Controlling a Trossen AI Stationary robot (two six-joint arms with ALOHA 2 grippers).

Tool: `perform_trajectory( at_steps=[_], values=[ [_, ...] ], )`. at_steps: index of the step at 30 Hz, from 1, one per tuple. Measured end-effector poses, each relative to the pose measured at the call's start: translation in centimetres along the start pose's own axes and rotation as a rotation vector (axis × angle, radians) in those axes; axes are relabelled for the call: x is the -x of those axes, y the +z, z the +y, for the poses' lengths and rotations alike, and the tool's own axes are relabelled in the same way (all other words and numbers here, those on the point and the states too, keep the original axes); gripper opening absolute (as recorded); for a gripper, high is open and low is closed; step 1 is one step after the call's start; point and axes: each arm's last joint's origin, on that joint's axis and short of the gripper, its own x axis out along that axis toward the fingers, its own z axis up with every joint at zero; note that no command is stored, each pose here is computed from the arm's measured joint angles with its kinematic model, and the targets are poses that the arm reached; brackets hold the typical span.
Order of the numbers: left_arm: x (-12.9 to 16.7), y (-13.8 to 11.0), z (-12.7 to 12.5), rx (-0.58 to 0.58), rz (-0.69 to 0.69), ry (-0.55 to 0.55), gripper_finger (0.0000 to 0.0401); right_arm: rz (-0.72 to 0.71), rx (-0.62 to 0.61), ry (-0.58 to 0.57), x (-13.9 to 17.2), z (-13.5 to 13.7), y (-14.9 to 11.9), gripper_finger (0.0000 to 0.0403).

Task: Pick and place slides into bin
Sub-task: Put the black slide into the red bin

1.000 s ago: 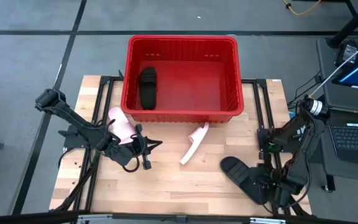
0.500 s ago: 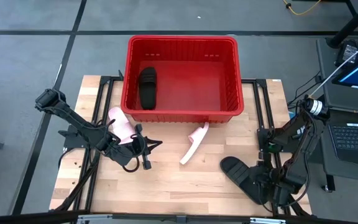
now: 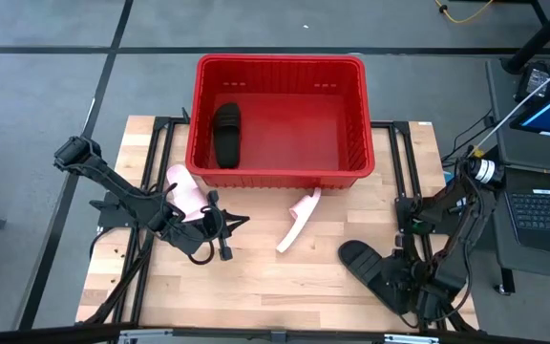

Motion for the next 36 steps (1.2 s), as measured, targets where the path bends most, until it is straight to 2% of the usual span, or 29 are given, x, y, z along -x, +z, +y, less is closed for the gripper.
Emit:
perform_trajectory(
  at_steps=[7, 14, 29, 32, 36],
  values=[
    [0.0, 0.0, 0.0, 0.025, 0.000, 0.000, 0.0002, 0.012, 0.018, -0.048, -1.0, 0.6, -0.2, 0.0160],
    [0.0, 0.0, 0.0, 0.025, 0.000, 0.000, 0.0002, -0.011, 0.022, -0.081, -1.6, 0.9, -0.2, 0.0159],
    [0.0, 0.0, 0.0, 0.025, 0.000, 0.000, 0.0002, -0.046, 0.013, -0.079, -1.6, 0.9, -0.1, 0.0155],
    [0.0, 0.0, 0.0, 0.025, 0.000, 0.000, 0.0002, -0.046, 0.013, -0.080, -1.6, 0.9, -0.1, 0.0137],
    [0.0, 0.0, 0.0, 0.025, 0.000, 0.000, 0.0002, -0.048, -0.018, -0.081, -1.6, 0.9, -0.1, 0.0088]
  ],
)
